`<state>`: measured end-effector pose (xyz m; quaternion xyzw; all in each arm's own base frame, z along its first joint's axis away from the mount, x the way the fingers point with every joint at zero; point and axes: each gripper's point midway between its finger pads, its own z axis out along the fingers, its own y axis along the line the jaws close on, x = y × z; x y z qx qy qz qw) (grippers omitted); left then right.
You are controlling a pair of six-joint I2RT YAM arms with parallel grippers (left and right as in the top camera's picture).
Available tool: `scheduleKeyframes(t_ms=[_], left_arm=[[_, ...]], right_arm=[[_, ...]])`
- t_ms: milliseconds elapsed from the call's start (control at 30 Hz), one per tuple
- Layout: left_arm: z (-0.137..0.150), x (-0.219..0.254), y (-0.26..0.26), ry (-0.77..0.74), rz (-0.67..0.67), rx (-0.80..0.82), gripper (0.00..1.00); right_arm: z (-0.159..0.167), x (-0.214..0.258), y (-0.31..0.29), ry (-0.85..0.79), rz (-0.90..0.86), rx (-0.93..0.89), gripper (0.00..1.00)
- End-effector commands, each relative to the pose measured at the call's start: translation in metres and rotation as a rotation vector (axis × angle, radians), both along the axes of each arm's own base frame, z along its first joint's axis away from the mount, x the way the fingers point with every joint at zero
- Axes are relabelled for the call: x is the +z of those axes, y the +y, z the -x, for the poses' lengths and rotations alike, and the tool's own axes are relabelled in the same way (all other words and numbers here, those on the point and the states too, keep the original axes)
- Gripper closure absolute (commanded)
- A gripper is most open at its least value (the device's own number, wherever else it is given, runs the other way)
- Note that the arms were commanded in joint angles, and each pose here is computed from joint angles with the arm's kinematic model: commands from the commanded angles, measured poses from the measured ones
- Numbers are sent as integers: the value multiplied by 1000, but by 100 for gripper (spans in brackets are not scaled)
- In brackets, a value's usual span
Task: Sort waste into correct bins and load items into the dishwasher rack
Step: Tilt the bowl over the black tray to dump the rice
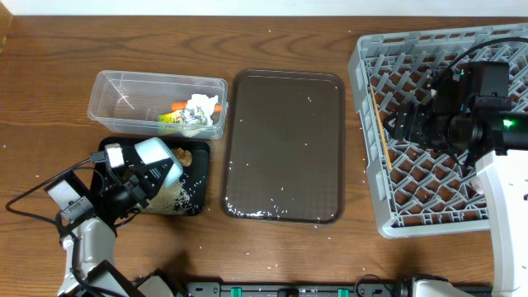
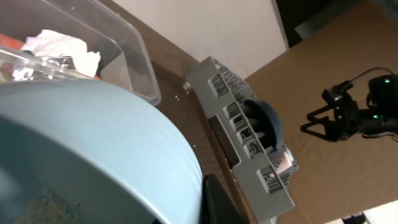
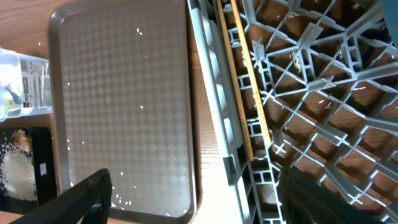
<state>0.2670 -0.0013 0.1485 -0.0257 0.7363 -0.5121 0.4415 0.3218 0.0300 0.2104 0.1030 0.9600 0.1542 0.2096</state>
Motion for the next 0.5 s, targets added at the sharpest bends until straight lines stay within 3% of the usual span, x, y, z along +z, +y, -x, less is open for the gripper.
scheduleKeyframes(t_ms=[0, 400, 467], left_arm=[[3, 7, -4, -3, 52, -27, 94], [2, 8, -9, 0, 56, -49, 94], [-4, -6, -2, 16, -36, 5, 94]], right_arm=[[-2, 4, -4, -14, 5, -7, 21], [1, 2, -3, 2, 4, -7, 22], [2, 2, -3, 8, 3, -7, 22]])
